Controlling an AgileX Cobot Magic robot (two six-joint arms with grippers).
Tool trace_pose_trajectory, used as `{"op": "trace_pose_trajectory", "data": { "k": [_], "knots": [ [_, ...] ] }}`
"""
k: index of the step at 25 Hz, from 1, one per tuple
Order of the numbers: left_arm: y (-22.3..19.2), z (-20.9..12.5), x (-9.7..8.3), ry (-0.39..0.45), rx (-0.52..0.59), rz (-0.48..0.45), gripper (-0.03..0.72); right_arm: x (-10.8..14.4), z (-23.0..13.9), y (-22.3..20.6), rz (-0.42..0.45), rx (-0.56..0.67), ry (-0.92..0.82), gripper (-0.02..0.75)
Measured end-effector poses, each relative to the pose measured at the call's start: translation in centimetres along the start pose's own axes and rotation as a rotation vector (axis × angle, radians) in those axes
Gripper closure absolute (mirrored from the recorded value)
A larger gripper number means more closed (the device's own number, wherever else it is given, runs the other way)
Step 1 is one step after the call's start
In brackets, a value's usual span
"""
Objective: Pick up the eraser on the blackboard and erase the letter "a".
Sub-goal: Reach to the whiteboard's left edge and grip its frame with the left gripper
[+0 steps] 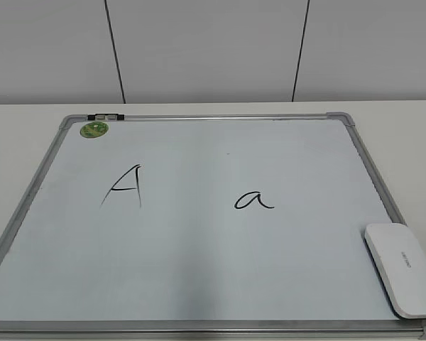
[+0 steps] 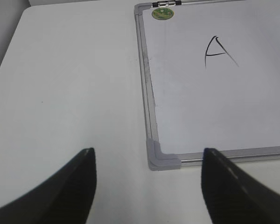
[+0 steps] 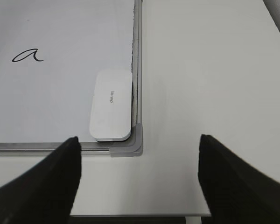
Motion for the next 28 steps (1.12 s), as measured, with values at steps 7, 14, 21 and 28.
{"op": "trace_pose_trajectory", "data": {
  "k": [7, 14, 21, 28],
  "knots": [
    [0.0, 0.0, 0.0, 0.000, 0.000, 0.000, 0.174, 0.0, 0.0, 0.0, 0.000, 0.000, 0.000, 0.157],
    [0.0, 0.0, 0.0, 0.000, 0.000, 0.000, 0.174, 0.0, 0.0, 0.0, 0.000, 0.000, 0.000, 0.157],
    [0.9, 1.9, -0.3, -0.002, -0.046, -0.006, 0.149, 0.0, 0.0, 0.0, 0.000, 0.000, 0.000, 0.157],
    [-3.7, 5.7, -1.1, 0.023, 0.031, -0.010, 0.143, 0.0, 0.0, 0.0, 0.000, 0.000, 0.000, 0.157]
  ]
}}
Point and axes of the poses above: a point on each arm's last joint axis where the gripper is mounted, y pointing back along that axis away from the gripper, x along the wrist's bending axis when the last joint is at zero, z = x × y, the point moved 4 cm from there along -y, pointing out along that axis toward the gripper, and after that the axes turned 11 degrees about y, right-handed, at the moved point
